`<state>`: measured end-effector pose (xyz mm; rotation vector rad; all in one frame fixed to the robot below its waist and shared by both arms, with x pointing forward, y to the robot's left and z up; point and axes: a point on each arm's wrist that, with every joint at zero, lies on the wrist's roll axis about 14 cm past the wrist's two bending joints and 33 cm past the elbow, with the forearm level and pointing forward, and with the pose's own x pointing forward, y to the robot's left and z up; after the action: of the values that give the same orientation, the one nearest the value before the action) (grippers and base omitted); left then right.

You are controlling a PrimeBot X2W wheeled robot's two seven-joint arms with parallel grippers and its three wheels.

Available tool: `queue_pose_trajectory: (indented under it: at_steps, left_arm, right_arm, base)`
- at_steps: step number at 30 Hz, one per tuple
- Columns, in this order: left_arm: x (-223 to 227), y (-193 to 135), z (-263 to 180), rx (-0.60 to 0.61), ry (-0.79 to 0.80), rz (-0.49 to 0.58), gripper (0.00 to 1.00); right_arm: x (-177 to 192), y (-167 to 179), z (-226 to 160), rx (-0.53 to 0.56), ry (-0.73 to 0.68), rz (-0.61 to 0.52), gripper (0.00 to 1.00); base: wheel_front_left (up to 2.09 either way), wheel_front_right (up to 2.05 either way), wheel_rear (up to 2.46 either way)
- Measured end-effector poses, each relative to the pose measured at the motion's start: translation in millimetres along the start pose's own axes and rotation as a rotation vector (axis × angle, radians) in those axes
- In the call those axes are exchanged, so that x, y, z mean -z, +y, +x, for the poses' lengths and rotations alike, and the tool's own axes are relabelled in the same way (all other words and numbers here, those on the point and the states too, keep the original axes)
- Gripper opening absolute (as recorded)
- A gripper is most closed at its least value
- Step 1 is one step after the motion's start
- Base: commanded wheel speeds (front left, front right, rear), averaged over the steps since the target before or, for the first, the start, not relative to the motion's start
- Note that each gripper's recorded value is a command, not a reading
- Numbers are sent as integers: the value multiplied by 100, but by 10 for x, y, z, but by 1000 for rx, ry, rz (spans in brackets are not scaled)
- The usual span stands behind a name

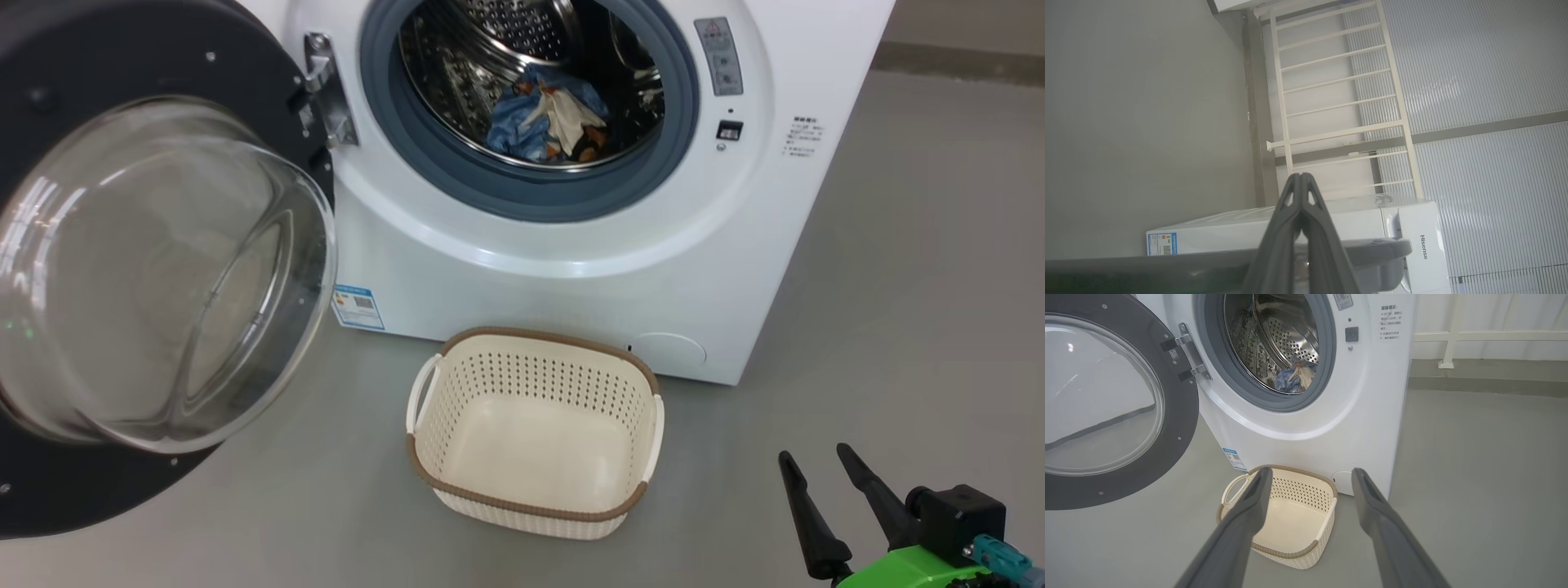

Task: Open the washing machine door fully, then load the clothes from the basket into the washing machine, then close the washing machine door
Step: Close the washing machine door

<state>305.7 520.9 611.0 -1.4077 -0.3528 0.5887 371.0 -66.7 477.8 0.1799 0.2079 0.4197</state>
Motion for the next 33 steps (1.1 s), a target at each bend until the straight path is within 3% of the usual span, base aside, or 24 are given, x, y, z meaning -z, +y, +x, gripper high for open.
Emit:
queue_pose_trajectory:
  at_steps: [13, 33]
  left_arm:
    - [89, 145, 80, -51, 37, 58, 0]
    - [377, 11, -32, -10, 306, 195, 0]
  right_arm:
    - [59, -78, 42, 10, 27, 12, 100]
    - [122, -4, 138, -17, 49, 33, 100]
  base:
    - [0, 0, 0]
    - [0, 0, 0]
